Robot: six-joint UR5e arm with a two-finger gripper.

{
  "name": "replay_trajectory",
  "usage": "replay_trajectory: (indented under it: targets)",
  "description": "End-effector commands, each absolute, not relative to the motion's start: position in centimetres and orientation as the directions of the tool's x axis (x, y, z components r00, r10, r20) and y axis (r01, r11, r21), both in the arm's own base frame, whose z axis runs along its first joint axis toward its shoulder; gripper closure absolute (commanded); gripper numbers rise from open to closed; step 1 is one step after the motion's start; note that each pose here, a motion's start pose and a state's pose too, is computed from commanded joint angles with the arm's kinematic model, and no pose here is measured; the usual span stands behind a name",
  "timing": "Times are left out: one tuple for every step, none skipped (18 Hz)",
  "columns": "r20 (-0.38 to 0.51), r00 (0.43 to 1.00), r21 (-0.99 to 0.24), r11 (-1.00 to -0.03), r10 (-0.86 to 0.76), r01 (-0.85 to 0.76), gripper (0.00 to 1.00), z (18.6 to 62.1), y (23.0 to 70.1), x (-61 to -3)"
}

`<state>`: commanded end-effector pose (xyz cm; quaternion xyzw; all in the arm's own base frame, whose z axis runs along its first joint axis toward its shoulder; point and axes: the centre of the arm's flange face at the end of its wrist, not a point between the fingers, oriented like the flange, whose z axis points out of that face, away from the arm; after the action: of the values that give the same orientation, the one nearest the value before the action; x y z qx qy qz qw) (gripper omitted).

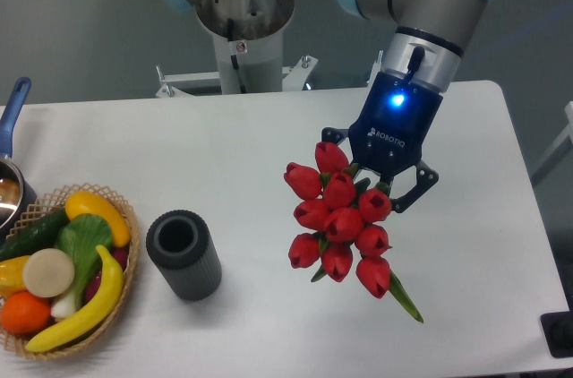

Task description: Insert the flowers into the vase

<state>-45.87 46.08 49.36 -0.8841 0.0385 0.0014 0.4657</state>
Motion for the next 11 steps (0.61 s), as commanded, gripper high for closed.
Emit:
replay_trajectory:
  targets:
    - [-0.037,0.997,-0.823,-0.564,-0.067,-0.068,0.57,49.29,46.08,-45.86]
    - [-0.037,0.997,-0.823,-0.564,-0.067,-0.068,0.57,49.29,46.08,-45.86]
    - [-0.037,0.997,-0.823,-0.564,-0.067,-0.068,0.57,49.29,46.08,-45.86]
    - [-0.038,0.997,-0.822,-0.565,-0.066,-0.068,0.57,49.28,46.07,-45.87]
    - [-0.037,0.997,-0.823,-0.564,-0.067,-0.068,0.57,49.29,46.08,-45.86]
    - [-0.038,0.997,-0.822,-0.565,-0.066,-0.068,0.57,49.28,46.07,-45.87]
    - [-0.036,0.997,-0.823,-0.564,-0.067,-0.067,0.57,49.19,46.10,-45.90]
    - [-0.036,0.997,-0.823,-0.564,-0.067,-0.067,0.57,49.19,46.10,-45.90]
    - [-0.036,0.997,-0.823,-0.564,-0.067,-0.067,0.57,49.19,46.10,-45.90]
    - [-0.037,0.997,-0.823,-0.564,-0.067,-0.068,0.57,49.27,46.10,-45.91]
    - [-0.037,0.997,-0.823,-0.564,-0.067,-0.068,0.57,49.27,46.10,-45.91]
